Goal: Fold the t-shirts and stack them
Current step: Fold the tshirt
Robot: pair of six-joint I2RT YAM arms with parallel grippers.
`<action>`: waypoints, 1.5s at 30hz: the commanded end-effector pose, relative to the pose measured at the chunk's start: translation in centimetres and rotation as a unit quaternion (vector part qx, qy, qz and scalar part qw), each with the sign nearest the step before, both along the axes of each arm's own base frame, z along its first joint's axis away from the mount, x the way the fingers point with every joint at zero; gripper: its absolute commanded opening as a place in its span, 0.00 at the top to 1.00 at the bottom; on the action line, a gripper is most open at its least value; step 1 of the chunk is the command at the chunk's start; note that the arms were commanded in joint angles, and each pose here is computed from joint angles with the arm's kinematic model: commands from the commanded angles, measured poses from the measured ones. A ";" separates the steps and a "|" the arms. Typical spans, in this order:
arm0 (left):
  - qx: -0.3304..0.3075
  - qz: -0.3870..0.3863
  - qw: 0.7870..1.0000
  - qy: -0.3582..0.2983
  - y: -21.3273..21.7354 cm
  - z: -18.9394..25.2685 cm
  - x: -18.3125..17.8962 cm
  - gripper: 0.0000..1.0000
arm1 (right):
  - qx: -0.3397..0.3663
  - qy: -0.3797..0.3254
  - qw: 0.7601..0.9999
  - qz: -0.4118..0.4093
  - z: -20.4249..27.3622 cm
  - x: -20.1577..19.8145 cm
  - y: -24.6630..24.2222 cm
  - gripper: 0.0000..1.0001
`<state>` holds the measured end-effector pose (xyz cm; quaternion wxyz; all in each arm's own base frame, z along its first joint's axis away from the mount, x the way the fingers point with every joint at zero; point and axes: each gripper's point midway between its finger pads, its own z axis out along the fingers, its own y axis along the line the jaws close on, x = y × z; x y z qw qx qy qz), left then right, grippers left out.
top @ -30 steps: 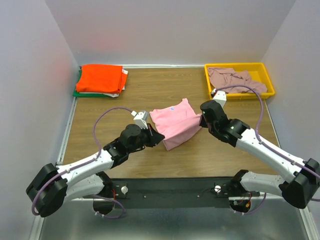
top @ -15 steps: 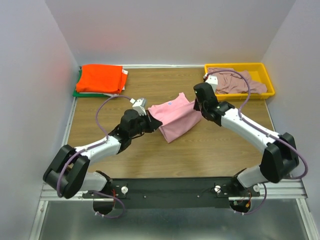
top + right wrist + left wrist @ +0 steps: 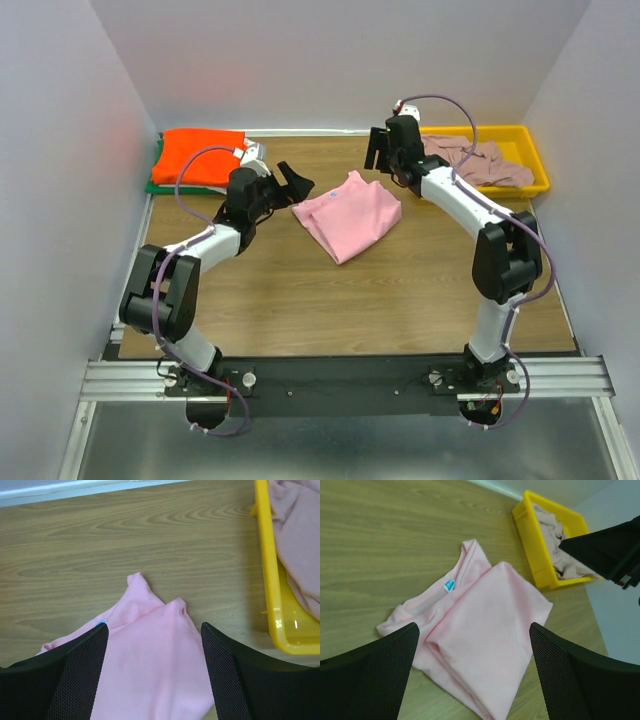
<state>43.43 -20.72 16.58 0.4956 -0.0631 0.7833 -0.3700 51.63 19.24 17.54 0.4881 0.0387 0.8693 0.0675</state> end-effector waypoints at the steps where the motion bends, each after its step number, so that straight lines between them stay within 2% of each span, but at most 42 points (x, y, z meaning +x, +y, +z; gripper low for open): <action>1: 0.014 -0.001 0.999 -0.029 -0.2 1.1 -0.2 0.02 | 0.014 -0.035 0.997 0.060 3.2 -1.2 1.6 0.19; 2: 0.018 -0.004 1.000 -0.025 -0.2 0.6 -0.5 0.02 | 0.007 -0.016 0.998 0.065 1.2 -2.3 1.2 0.19; 5: 0.032 -0.014 0.999 0.012 -0.2 -3.0 -2.4 0.02 | 0.024 -0.014 0.995 0.093 0.8 -4.0 1.7 0.21; 9: 0.043 -0.025 0.998 0.030 -1.2 -5.3 -3.9 0.06 | 0.038 0.016 0.992 0.118 -2.7 -6.3 2.1 0.26; 16: 0.043 -0.047 0.997 0.034 -4.6 -6.1 -4.0 0.16 | 0.000 0.024 0.997 0.070 -5.2 -4.3 0.1 0.25; 20: 0.046 -0.046 0.996 0.056 -5.7 -7.4 -3.5 0.17 | -0.003 0.031 0.998 0.054 -6.4 -2.4 -1.4 0.24; 32: 0.103 -0.016 0.990 0.093 -5.4 -10.6 -1.9 0.18 | 0.004 0.051 0.994 0.095 -10.3 0.6 -1.1 0.24; 37: 0.114 -0.010 0.989 0.097 -5.5 -11.2 -0.9 0.19 | 0.007 0.063 0.991 0.115 -12.2 1.2 -0.6 0.28; 42: 0.121 -0.005 0.988 0.099 -5.7 -11.8 0.0 0.22 | 0.017 0.054 0.990 0.130 -12.7 2.0 -0.1 0.36; 45: 0.128 -0.004 0.987 0.101 -5.8 -12.1 0.6 0.27 | 0.018 0.056 0.989 0.133 -13.4 2.2 0.0 0.45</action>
